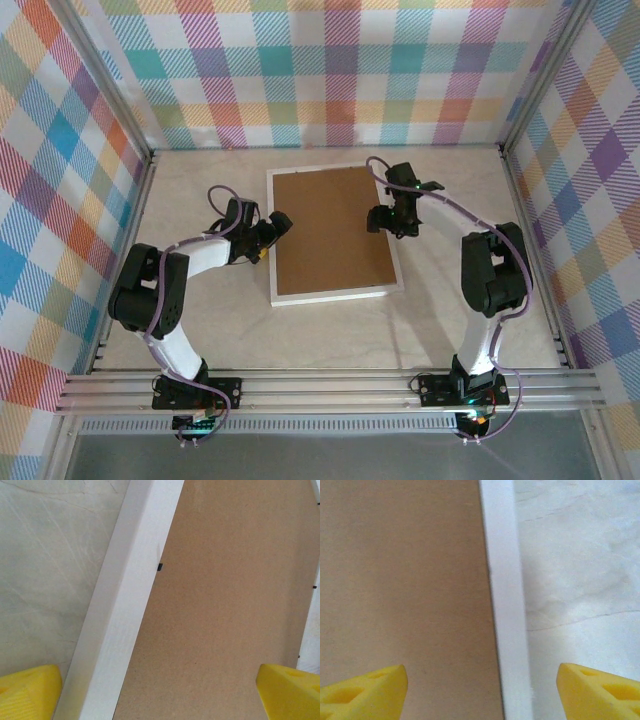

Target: Put the photo into the frame

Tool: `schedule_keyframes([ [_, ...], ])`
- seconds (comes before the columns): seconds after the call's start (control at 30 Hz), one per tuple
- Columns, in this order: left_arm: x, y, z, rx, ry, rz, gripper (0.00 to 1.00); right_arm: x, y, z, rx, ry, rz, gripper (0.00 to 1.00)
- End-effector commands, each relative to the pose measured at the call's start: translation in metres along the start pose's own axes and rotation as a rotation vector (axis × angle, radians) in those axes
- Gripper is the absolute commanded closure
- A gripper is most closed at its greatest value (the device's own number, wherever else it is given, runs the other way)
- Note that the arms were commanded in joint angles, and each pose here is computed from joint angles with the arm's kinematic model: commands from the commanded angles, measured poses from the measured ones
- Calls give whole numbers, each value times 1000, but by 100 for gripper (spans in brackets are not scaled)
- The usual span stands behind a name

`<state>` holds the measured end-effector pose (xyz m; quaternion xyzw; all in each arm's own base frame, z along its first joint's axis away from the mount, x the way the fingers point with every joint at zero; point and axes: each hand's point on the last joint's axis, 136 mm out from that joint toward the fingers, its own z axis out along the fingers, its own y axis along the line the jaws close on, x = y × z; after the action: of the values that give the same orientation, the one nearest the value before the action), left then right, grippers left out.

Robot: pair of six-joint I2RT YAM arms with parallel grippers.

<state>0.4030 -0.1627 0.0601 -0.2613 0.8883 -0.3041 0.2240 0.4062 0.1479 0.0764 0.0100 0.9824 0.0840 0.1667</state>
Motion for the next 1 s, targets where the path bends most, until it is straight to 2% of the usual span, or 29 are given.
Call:
schedule_keyframes([
  [0.0,-10,-12,-13,8,-23,40,0,4,-20,-9,60,9,3,22],
  [0.2,-6,-10,-10,11,-3,32,0,35,-47,-4,144,84,4,22],
  [0.33,-3,-10,-8,12,9,31,0,53,-51,1,140,128,1,22],
  [0.5,2,-9,-2,4,28,33,0,60,-38,7,58,148,12,22],
  [0.7,12,-15,4,14,48,35,0,58,2,5,-143,134,16,22],
  [0.97,15,-20,6,32,57,31,0,49,11,-8,-213,82,23,19],
])
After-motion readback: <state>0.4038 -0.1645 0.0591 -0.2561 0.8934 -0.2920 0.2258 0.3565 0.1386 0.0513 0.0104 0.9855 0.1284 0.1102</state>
